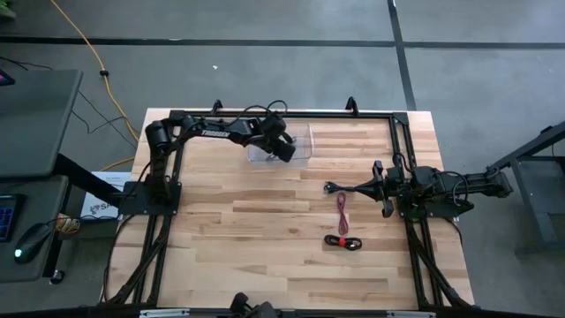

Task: Pick and place USB-C Cables
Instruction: Put the black white charger cable into the transparent bin, then put the top black charger cable into the transparent bin

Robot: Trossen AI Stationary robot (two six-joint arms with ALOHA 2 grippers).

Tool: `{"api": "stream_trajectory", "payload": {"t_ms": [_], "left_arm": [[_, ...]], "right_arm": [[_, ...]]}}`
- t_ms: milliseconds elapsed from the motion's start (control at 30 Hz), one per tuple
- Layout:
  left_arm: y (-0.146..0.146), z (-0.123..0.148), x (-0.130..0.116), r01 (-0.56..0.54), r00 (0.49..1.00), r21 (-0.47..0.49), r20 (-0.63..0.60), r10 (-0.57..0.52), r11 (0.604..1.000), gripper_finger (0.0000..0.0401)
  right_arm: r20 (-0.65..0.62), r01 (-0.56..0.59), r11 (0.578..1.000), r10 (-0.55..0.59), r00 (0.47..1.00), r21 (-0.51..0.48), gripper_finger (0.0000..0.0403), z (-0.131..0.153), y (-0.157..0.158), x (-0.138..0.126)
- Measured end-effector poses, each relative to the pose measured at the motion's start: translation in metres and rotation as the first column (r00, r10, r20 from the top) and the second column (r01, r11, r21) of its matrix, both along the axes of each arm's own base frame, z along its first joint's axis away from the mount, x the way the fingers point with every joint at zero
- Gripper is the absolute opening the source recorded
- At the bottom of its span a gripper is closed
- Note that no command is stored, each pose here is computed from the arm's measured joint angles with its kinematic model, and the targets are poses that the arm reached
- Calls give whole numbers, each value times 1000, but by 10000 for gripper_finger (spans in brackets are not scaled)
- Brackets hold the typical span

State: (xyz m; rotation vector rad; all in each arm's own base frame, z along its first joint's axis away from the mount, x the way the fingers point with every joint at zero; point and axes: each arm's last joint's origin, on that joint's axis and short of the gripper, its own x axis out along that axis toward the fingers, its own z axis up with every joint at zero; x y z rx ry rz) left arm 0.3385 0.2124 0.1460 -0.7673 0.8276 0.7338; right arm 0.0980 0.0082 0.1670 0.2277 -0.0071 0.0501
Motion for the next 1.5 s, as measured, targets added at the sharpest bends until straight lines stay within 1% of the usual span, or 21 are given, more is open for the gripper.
{"api": "stream_trajectory", "payload": {"t_ms": [200, 367, 467, 867, 967, 1067, 1233, 1367, 1433, 1500], "left_arm": [[0, -2, 1, 3, 1000, -5, 4, -3, 1000, 3], [0, -1, 1, 21, 1000, -7, 11, -21, 1000, 17], [-1, -2, 1, 34, 999, -28, 18, -34, 999, 35], [0, -1, 1, 54, 998, -21, 19, -54, 998, 131], [3, 5, -2, 69, 997, -33, 34, -67, 997, 150], [7, 23, -4, 92, 992, -36, 91, -89, 995, 161], [11, 67, -16, 119, 984, 47, 129, -124, 992, 165], [6, 117, -36, 110, 967, 163, 211, -143, 980, 165], [-2, 143, -48, 108, 961, 244, 222, -164, 964, 165], [-14, 166, -60, 107, 959, 329, 215, -185, 938, 165]], "right_arm": [[1, 0, 1000, 0, 1000, 0, 0, 0, 0, 0], [0, 0, 1000, 0, 1000, 0, 0, 0, 0, 0], [0, 0, 1000, 0, 1000, 0, 0, 0, 0, 0], [0, 0, 1000, 0, 1000, 0, 0, 0, 0, 0], [0, 0, 1000, 0, 1000, 0, 0, 0, 0, 0], [1, 0, 1000, 0, 1000, 0, 0, 0, 0, 0], [0, 0, 1000, 0, 1000, 0, 0, 0, 0, 0], [0, 0, 1000, 0, 1000, 0, 0, 0, 0, 0], [0, 0, 1000, 0, 1000, 0, 0, 0, 0, 0], [0, 0, 1000, 0, 1000, 0, 0, 0, 0, 0]]}}
